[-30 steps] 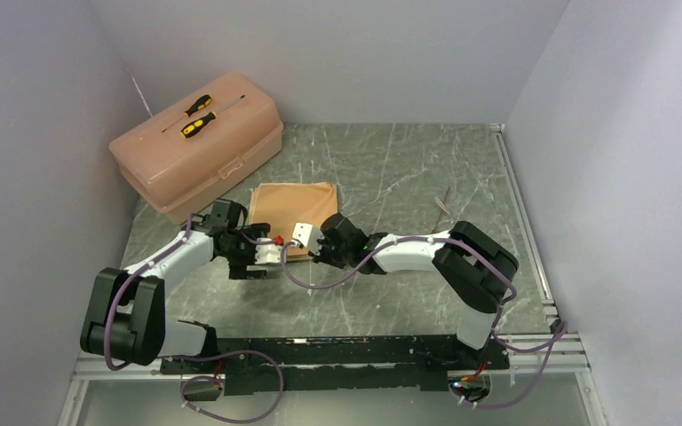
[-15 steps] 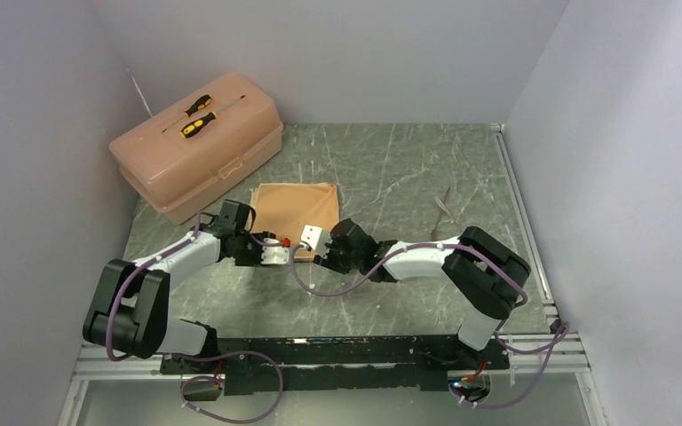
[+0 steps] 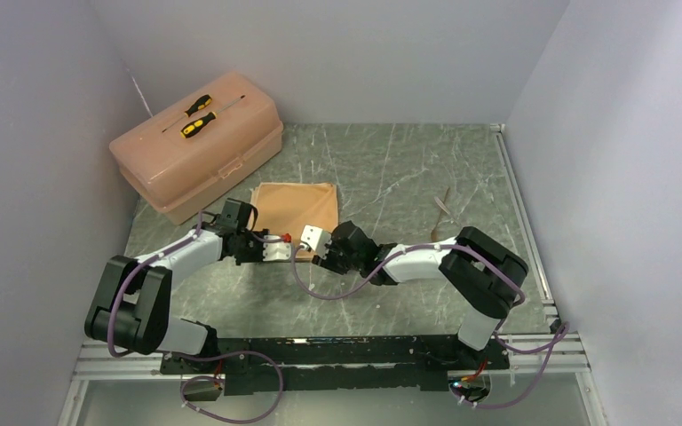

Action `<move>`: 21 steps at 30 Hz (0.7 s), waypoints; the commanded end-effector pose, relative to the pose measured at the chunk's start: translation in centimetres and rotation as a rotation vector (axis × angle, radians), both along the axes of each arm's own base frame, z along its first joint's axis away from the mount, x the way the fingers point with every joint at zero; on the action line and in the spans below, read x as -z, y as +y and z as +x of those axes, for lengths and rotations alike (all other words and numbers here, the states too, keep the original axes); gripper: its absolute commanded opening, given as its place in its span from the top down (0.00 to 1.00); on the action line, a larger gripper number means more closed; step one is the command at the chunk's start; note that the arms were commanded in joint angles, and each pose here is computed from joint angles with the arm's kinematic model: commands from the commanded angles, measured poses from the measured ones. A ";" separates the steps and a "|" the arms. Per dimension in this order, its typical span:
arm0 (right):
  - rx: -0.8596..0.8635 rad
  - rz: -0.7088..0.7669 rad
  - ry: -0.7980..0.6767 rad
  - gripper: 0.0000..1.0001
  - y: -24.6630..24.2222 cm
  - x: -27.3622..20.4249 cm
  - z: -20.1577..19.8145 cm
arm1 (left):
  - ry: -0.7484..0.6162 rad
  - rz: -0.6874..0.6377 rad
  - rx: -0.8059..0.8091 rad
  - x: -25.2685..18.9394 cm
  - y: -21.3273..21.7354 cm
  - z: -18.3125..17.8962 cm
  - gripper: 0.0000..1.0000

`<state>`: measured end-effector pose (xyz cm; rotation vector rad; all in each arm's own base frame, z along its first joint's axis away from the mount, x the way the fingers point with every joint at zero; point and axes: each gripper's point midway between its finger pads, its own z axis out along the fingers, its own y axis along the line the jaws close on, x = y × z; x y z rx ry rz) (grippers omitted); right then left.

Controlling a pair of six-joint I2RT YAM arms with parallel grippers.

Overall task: Fold the napkin into a case and place the utensils inside
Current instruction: Turn over the napkin at the center of the board.

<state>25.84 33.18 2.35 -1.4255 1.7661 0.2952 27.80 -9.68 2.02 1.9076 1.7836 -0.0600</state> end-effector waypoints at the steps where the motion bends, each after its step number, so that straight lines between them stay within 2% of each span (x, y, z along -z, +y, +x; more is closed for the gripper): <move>1: 0.005 0.096 -0.012 0.56 1.2 -0.9 0.0 | 0.000 0.000 -0.046 -0.1 0.2 0.2 0.87; 5: 0.015 0.075 -0.014 0.59 0.9 -0.2 0.1 | 0.016 -0.001 -0.080 0.0 0.2 0.5 0.97; 10: 0.023 0.079 -0.019 0.65 0.7 -0.1 0.0 | 0.017 -0.007 -0.086 -0.2 0.0 0.9 0.97; 12: 0.044 0.075 -0.032 0.72 0.4 0.0 0.3 | 0.010 -0.010 -0.092 -0.3 0.0 1.2 0.97; 16: 0.068 0.089 -0.059 0.97 0.3 -0.5 0.8 | -0.020 -0.006 -0.113 -0.7 0.1 2.4 0.97; 17: 0.076 0.096 -0.066 1.00 0.3 -0.8 1.0 | -0.022 -0.001 -0.122 -0.9 0.1 2.7 0.97; 21: 0.104 0.143 -0.062 1.00 0.8 -2.9 1.3 | -0.041 0.023 -0.202 -2.3 0.5 5.0 0.97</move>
